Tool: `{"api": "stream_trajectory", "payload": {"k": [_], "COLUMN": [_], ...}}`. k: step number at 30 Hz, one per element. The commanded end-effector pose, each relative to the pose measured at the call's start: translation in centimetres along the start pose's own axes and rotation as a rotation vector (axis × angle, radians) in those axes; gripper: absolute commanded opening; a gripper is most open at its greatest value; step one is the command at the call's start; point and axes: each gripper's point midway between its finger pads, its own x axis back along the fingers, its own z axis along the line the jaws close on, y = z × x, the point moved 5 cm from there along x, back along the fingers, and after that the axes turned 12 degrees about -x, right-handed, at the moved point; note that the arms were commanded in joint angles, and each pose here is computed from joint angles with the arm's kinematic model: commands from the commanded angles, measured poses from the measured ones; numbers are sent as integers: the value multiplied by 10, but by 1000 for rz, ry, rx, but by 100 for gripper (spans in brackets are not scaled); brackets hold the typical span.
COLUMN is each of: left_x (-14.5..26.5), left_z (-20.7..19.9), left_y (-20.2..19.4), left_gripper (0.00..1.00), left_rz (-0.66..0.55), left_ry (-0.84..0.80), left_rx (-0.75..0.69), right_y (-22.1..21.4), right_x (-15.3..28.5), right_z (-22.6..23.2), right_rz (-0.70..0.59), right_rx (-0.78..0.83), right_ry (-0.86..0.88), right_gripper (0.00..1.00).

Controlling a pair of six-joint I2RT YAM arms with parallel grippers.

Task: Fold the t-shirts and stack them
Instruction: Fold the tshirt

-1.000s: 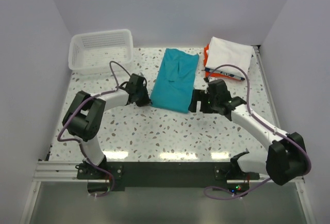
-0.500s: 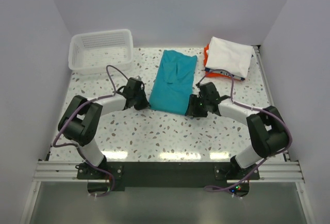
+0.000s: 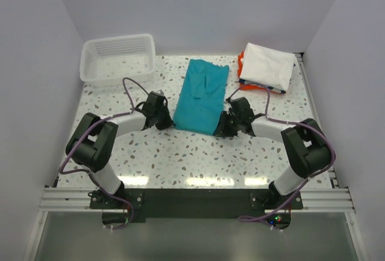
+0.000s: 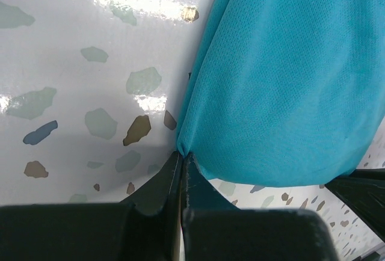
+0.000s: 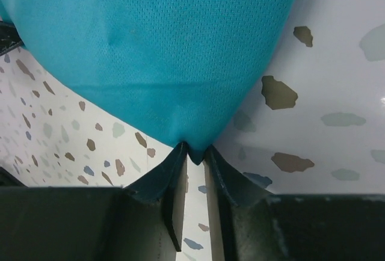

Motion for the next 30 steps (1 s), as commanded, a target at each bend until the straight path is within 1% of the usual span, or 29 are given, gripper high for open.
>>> {"api": "stream_trajectory", "payload": {"k": [1, 3, 7, 10, 11, 12, 13, 14, 15, 16, 17, 18, 19, 20, 22, 23, 24, 25, 27, 30], "left_x": [1, 4, 14, 30, 39, 44, 49, 62, 69, 78, 93, 103, 113, 130, 147, 162, 168, 176, 187, 201], "left_z": [16, 18, 21, 31, 33, 35, 40, 34, 34, 41, 31, 34, 27, 20, 18, 12, 11, 10, 8, 5], "left_y": [-20, -23, -28, -42, -49, -53, -66, -63, -66, -72, -71, -75, -76, -70, -71, -63, -61, -60, -57, -53], "left_gripper": [0, 0, 0, 0, 0, 0, 0, 0, 0, 0, 0, 0, 0, 0, 0, 0, 0, 0, 0, 0], "left_rz": [61, 66, 52, 50, 38, 33, 49, 7, 0, 1, -45, -51, -72, -136, -170, -222, -237, -244, -260, -269], "left_ry": [59, 65, 70, 95, 91, 90, 102, 82, 90, 146, 114, 148, 128, 86, 71, 31, 26, 22, 7, 1], "left_rx": [9, 10, 15, 19, 25, 28, 28, 37, 45, 43, 43, 42, 29, 50, 50, 62, 66, 67, 72, 73], "right_y": [-8, -12, -22, -30, -37, -40, -48, -53, -57, -61, -69, -69, -71, -78, -81, -86, -86, -91, -92, -99], "right_x": [-8, -5, 7, 26, 34, 45, 53, 60, 67, 80, 89, 98, 109, 118, 133, 145, 152, 163, 174, 187], "right_z": [2, 4, 4, 6, 3, 10, 9, 10, 13, 20, 17, 20, 24, 21, 30, 35, 41, 44, 52, 62], "right_rz": [24, 43, 65, 93, 127, 139, 175, 201, 223, 227, 264, 269, 274, 310, 332, 359, 367, 408, 424, 499], "right_rx": [-2, -2, -2, 25, 18, 38, 31, 43, 50, 64, 57, 83, 99, 103, 118, 117, 134, 131, 153, 133], "right_ry": [30, 47, 53, 53, 31, 69, 61, 79, 93, 128, 109, 122, 141, 123, 161, 202, 230, 256, 299, 374], "right_gripper": [21, 8, 5, 4, 0, 0, 0, 0, 0, 0, 0, 0, 0, 0, 0, 0, 0, 0, 0, 0]}}
